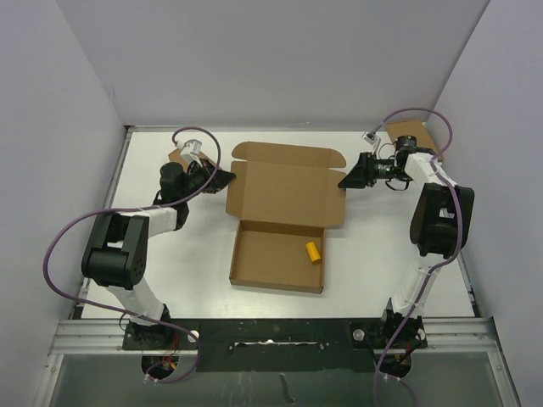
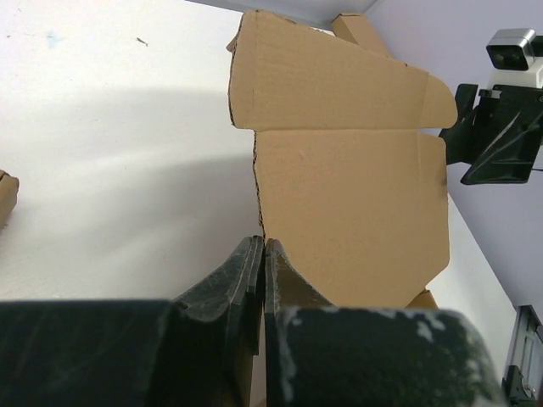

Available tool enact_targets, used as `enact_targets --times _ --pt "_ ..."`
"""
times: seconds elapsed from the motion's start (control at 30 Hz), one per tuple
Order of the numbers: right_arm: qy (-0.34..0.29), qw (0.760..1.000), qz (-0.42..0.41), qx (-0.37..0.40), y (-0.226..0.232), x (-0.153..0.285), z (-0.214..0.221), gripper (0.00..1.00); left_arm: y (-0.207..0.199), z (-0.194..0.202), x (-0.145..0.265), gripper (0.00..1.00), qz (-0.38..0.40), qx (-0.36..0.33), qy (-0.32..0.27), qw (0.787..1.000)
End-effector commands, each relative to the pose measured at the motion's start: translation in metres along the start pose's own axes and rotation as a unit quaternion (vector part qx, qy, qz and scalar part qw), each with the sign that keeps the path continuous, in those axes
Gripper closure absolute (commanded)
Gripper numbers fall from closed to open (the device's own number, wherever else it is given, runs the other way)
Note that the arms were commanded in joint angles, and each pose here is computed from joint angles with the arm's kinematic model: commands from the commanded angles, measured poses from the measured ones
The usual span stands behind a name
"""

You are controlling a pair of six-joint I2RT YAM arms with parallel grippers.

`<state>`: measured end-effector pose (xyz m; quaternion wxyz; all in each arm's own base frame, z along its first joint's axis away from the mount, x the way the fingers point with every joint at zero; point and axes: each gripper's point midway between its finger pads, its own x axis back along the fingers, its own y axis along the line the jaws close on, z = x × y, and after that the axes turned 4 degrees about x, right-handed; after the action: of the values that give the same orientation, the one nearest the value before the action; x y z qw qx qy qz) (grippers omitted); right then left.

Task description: Fold the paper box

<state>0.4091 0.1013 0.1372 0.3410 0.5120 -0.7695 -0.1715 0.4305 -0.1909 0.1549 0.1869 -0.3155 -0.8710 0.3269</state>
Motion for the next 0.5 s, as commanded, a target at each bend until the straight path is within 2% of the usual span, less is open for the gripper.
enact_targets --times 0.0,0.1,0.23,0.33,0.47 --pt "-0.010 0.999 -0.037 0.022 0.0198 -0.0040 -0.0122 0.49 -0.0422 -0.0304 0.0067 1.00 0.061 -0.054 -0.040 0.996" --pt "-0.012 0.999 -0.038 0.026 0.0211 -0.0039 -0.0140 0.69 -0.0431 -0.0297 0.0071 1.00 0.063 -0.054 -0.038 0.996" --pt "-0.013 0.999 -0.039 0.031 0.0223 -0.0037 -0.0152 0.90 -0.0451 -0.0291 0.0078 1.00 0.067 -0.054 -0.036 0.996" --pt "-0.014 0.999 -0.038 0.034 0.0234 -0.0023 -0.0149 0.99 -0.0454 -0.0273 0.0082 1.00 0.070 -0.053 -0.032 0.996" --pt "-0.019 0.998 -0.036 0.044 0.0266 0.0021 -0.0162 1.00 -0.0470 -0.0253 0.0090 1.00 0.072 -0.049 -0.026 0.996"
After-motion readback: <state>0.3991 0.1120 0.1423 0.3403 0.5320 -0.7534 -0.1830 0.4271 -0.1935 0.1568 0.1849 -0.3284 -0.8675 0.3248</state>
